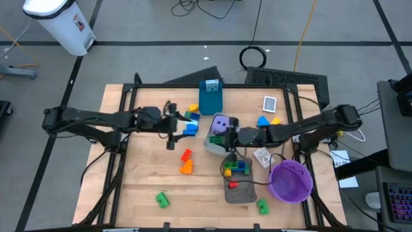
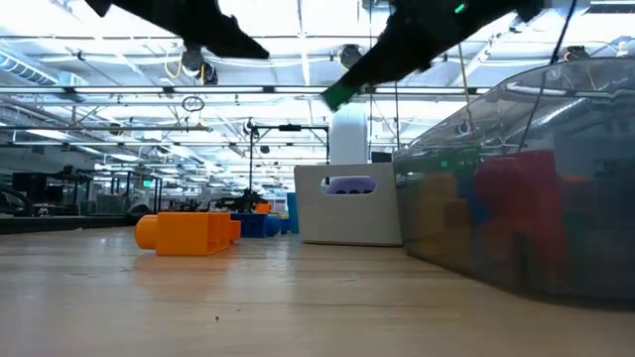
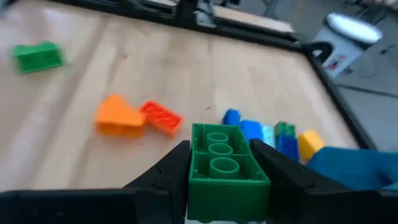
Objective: Pick & Place Toys
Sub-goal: Put the dark green game piece into the black bin
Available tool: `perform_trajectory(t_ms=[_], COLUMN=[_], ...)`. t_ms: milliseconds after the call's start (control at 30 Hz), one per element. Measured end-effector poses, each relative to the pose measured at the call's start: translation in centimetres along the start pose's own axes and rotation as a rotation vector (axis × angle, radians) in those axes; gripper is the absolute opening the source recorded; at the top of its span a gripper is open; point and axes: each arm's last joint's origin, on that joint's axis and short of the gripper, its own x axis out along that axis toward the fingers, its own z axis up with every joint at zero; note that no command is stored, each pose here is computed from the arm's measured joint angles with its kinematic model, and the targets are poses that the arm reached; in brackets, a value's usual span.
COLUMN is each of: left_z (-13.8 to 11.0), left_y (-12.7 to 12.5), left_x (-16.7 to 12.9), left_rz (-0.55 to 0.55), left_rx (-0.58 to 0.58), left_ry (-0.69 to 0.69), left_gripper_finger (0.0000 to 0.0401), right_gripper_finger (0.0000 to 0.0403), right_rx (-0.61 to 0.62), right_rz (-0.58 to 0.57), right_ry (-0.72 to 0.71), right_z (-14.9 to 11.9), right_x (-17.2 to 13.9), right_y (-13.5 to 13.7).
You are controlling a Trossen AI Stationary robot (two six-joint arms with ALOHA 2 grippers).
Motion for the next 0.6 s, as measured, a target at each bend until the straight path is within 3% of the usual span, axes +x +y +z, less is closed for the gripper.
perform_trajectory(t_ms=[300,600], left_z=[0.6,-0.3], left_y=[0.3,-0.1], left_x=[-1.5,-0.2], left_rz=[0.008,-0.015], left_rx=[-0.057,-0.078], left_ry=[-0.039,0.038], left_gripper_finger=[0.0271,0.0271], right_gripper_finger=[0.0133,0.0133], right_rx=[0.119,0.248], right_rz=[0.208,0.330], right_ry=[0.054,0.196], right_z=[0.7,-1.0], right_x=[-7.1,-7.3], right_y=[2.9,8.1])
